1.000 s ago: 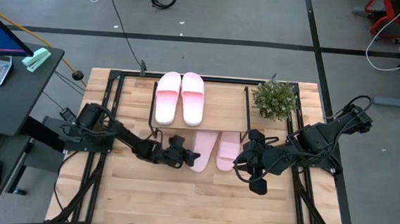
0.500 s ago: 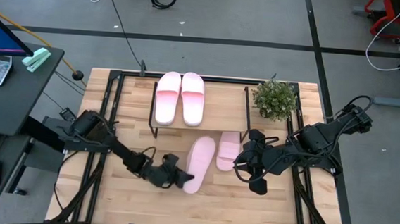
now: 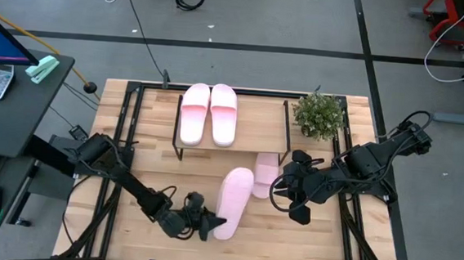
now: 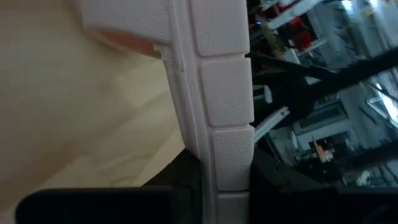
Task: Pick and place slides into the shelf
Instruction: Put the pink slipper on the shelf
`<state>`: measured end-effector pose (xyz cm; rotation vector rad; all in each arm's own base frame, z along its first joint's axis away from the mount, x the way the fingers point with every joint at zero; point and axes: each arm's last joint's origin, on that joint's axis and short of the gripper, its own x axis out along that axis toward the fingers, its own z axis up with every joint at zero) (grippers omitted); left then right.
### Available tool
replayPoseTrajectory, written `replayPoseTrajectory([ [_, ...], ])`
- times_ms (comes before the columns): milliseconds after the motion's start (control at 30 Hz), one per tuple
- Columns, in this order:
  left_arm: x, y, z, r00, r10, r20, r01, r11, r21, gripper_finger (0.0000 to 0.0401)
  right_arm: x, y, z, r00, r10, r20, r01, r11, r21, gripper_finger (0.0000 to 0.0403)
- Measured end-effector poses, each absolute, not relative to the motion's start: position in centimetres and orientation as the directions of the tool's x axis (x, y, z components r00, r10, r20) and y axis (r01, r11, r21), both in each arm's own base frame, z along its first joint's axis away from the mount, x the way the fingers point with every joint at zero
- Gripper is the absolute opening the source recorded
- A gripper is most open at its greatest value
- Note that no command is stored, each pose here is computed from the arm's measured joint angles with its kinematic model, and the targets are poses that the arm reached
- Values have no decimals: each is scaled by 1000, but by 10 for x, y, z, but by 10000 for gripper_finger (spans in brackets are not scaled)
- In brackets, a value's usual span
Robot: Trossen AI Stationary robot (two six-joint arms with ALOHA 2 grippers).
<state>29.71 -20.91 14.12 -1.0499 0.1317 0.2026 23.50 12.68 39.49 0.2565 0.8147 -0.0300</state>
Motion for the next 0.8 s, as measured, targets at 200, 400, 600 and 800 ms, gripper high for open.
replayPoseTrajectory([
  [200, 316, -220, 172, 986, 108, -128, -167, 629, -760, 81, 235, 127, 395, 686, 75, -724, 128, 967, 222, 78],
  [400, 331, -223, 188, 981, 131, -144, -193, 735, -650, 80, 236, 123, 398, 684, 92, -724, 127, 962, 243, 78],
  [600, 339, -223, 200, 981, 149, -127, -195, 815, -545, 80, 227, 108, 417, 729, 99, -677, 122, 955, 271, 78],
  [800, 351, -215, 212, 979, 179, -98, -204, 860, -468, 79, 210, 88, 439, 768, 156, -622, 77, 940, 331, 78],
])
